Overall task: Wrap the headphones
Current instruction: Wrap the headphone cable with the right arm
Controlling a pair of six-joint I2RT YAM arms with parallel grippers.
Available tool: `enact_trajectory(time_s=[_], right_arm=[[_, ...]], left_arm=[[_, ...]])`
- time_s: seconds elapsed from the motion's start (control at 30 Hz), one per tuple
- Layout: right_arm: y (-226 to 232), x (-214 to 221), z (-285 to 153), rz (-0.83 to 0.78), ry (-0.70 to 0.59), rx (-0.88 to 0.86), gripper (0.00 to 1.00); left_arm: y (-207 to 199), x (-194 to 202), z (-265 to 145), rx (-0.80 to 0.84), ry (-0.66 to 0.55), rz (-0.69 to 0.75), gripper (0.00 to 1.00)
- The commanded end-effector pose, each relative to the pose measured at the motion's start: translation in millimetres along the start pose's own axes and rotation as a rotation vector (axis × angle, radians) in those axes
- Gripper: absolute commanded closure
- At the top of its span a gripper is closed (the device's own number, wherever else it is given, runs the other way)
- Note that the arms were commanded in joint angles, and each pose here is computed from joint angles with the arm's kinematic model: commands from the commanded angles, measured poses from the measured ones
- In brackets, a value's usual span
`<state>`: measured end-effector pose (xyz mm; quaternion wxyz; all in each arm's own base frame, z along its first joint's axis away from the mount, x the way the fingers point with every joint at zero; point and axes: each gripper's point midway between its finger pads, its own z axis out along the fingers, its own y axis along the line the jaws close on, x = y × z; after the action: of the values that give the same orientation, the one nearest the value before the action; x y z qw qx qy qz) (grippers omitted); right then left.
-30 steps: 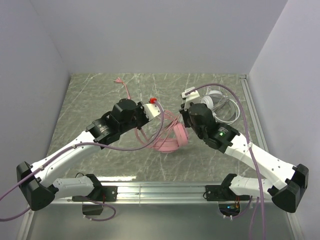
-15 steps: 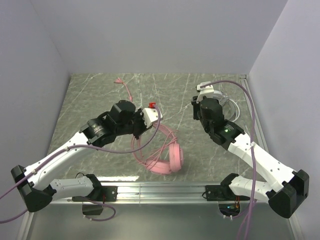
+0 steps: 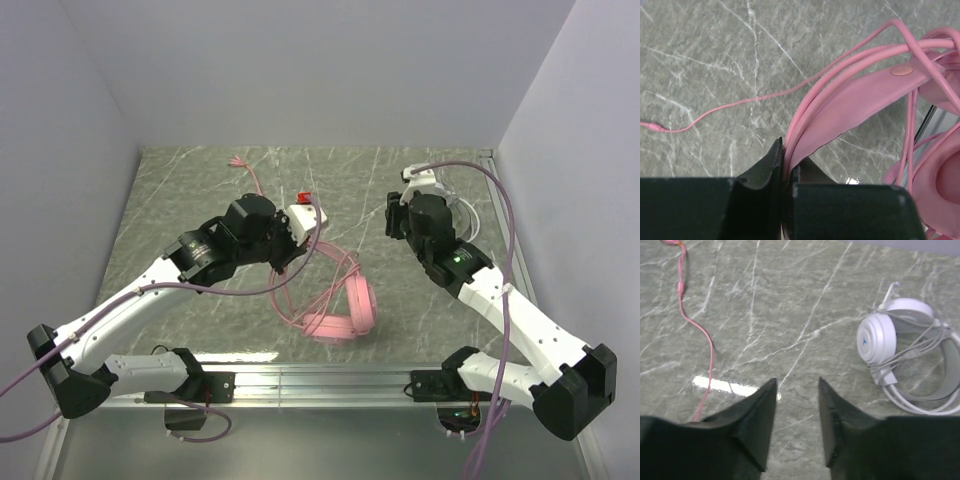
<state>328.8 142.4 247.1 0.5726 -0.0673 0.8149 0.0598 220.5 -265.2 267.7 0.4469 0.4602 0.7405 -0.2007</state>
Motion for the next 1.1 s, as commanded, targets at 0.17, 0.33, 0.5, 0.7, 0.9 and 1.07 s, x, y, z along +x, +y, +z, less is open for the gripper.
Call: enact_trajectory(time_s=[0.17,0.33,0.5,0.7,0.9,1.07], right_arm=[[6.6,-5.6,-4.7,0.137,-0.07,-0.143,0.42],[7.8,10.8,3.3,0.179,-0.056,-0.157,0.31],[18.5,31.6,6.2,0.223,-0.089,-0.227,0.32],[27.8,41.6,1.5,0.286,-0.201,-0.311,0.32],[30.1,47.3,1.6,0.318,-0.293,-0.345,0.32],[45.0,45.2,0.9,0.298,-0.344,-0.415,0.17]], left_arm=[[19.0,-67.5,-31.1,-0.098,-0.158,-0.111,1.0],[25.4,-76.2,-34.6,-0.13,-0.176,-0.124,1.0],[28.4,-85.8,-37.6,-0.144,-0.215,-0.13,1.0],[39.5,-92.0,-40.1,-0.207,-0.259,-0.15,1.0],[48.1,-99.6,-45.2,-0.261,-0.284,-0.25,1.0],[46.9,-109.4,-49.9,-0.25,-0.309,-0.279,1.0]])
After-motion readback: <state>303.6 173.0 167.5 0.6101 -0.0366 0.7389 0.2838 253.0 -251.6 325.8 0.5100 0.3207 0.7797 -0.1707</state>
